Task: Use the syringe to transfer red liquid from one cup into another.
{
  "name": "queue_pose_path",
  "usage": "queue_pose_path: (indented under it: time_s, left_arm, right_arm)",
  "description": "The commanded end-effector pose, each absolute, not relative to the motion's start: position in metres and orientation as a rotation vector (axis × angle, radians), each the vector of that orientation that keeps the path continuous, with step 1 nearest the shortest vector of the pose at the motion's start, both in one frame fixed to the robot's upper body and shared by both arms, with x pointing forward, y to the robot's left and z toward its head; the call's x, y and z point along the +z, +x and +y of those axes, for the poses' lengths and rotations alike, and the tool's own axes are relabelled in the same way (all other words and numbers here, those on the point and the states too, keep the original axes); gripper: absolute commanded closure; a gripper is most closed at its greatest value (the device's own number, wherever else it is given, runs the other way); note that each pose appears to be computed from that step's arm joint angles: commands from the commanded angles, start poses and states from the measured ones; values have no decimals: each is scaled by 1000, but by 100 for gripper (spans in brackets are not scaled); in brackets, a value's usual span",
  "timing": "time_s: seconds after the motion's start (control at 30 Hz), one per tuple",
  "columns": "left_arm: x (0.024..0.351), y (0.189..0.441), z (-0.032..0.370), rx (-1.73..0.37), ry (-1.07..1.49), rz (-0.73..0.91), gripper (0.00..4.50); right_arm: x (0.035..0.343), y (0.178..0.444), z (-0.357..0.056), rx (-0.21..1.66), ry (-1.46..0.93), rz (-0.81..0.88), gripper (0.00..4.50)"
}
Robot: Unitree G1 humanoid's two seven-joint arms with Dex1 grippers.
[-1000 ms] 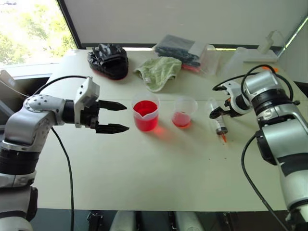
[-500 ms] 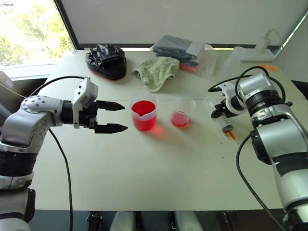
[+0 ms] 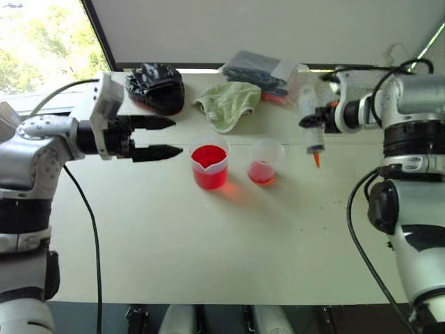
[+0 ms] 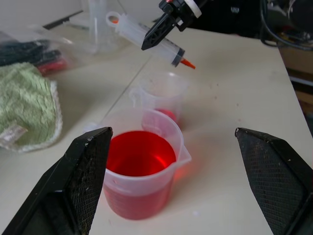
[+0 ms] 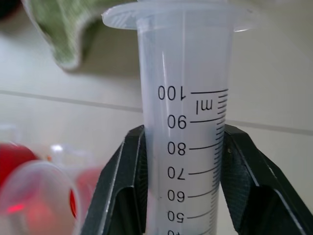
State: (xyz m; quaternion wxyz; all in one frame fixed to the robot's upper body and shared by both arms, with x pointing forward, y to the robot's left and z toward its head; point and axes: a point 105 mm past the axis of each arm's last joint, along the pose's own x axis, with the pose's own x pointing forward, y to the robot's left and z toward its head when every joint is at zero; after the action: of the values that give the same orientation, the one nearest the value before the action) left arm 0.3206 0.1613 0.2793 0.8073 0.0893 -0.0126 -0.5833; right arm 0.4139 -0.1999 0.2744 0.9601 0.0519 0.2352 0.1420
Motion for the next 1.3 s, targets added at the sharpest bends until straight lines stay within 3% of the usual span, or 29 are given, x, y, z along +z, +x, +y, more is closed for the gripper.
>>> queue_pose_path:
  time_s: [0.03,0.2,0.4,0.8,1.3]
  left_arm:
    - [297,328,167,-1223,167,-78,28]
    - [312,339,167,-1215,181,-90,28]
    - [343,342,168,-1220,186,-152,28]
    - [358,346,168,-1209,186,-164,28]
    - [353,346,146,-1277,183,-163,28]
  right_arm:
    - [342,403,-178,348,107,113,308]
    - [370,389,-131,357,46,-308,308]
    - [353,361,-61,580,107,-502,308]
    - [307,329,-2,920,113,-481,308]
    - [252,348,21,915,42,-417,308]
